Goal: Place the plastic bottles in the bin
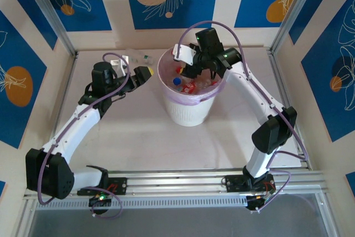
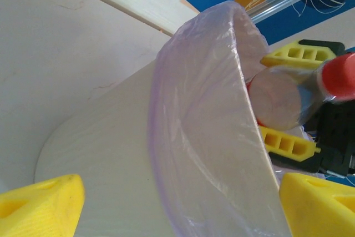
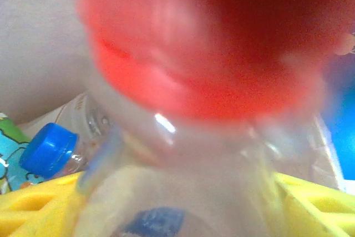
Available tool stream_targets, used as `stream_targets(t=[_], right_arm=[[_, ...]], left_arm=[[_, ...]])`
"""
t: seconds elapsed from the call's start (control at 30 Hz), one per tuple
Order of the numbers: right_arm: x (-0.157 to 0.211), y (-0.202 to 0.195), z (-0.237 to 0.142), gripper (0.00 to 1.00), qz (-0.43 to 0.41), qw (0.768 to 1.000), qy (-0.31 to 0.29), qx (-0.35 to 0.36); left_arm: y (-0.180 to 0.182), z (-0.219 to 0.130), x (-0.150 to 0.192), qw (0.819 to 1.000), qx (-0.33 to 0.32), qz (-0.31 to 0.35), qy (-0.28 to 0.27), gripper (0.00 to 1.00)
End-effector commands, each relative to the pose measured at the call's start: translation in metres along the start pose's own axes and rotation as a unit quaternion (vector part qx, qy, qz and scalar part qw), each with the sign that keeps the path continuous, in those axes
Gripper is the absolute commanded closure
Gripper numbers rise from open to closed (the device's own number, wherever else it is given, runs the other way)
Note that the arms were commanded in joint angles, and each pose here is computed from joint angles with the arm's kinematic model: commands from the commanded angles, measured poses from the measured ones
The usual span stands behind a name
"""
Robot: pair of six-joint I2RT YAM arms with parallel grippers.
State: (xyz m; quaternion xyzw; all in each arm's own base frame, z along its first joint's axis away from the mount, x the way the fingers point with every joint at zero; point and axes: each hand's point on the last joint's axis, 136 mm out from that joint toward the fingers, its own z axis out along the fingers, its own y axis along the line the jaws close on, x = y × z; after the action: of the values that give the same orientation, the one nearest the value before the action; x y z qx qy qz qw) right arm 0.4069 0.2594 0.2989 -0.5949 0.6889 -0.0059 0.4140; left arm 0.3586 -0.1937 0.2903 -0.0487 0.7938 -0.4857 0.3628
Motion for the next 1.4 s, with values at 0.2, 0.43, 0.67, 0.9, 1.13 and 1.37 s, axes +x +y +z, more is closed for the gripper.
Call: stream_targets(t=[0.2,0.43,0.67,0.9,1.13,1.37], right_arm=[[-0.049,-0.01,-0.068,0.01,0.027,0.994,-0.105,0.011],[-0.068,-0.023,-0.081,0.25,0.154,0.972,-0.175,-0.021],[-0.07,-0.022,-0.042,0.48,0.229,0.957,-0.169,-0.063],[-0.05,-0.006,-0.006,0.58,0.253,0.955,-0.128,-0.088],[-0.025,0.022,0.011,0.62,0.27,0.951,-0.096,-0.113],[-0.02,0.028,0.01,0.63,0.274,0.95,-0.091,-0.117]], left_arm=[[-0.032,-0.004,-0.019,0.999,0.029,0.033,-0.018,0.1],[-0.028,0.011,-0.011,0.999,0.029,0.029,-0.004,0.11],[-0.028,0.025,-0.004,0.999,0.031,0.029,0.01,0.11],[-0.03,0.028,-0.004,0.999,0.031,0.031,0.012,0.11],[-0.03,0.03,-0.005,0.999,0.029,0.032,0.013,0.11],[-0.032,0.032,-0.007,0.999,0.03,0.035,0.013,0.11]])
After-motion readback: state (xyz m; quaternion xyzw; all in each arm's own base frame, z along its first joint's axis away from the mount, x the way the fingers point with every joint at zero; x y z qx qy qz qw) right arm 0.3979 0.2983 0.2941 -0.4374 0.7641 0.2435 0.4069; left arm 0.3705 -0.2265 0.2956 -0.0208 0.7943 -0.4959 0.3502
